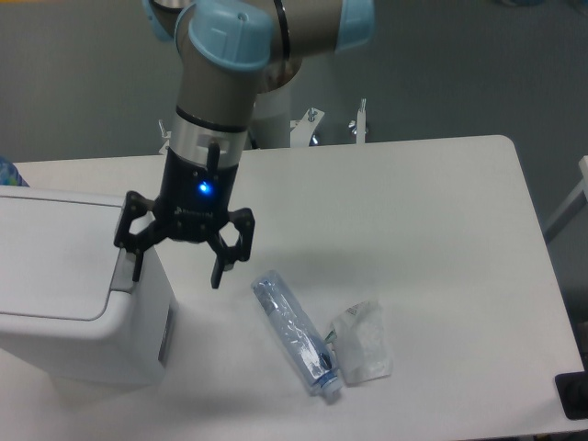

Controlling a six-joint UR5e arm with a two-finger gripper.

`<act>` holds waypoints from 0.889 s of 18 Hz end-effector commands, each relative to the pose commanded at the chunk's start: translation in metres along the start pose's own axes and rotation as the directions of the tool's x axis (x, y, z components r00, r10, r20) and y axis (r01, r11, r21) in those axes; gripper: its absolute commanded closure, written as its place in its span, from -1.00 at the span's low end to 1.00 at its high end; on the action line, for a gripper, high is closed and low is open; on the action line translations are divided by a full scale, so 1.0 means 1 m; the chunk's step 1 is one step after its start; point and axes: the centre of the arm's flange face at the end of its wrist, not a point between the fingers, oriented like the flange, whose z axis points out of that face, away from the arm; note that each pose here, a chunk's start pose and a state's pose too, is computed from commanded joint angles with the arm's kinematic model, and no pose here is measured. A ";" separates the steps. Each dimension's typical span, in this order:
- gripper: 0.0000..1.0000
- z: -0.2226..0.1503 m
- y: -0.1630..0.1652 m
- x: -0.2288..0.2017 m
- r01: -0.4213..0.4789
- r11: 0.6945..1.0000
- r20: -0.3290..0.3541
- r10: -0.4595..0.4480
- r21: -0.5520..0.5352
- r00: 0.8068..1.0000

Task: Open the trash can
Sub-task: 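Push the gripper finger against the lid to flip it open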

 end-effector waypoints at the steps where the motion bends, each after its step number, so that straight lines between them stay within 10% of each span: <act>1: -1.00 0.002 0.002 -0.001 0.002 1.000 0.000 -0.002 -0.006 1.000; 16: -1.00 0.024 0.007 -0.010 0.007 1.000 0.000 -0.007 -0.023 1.000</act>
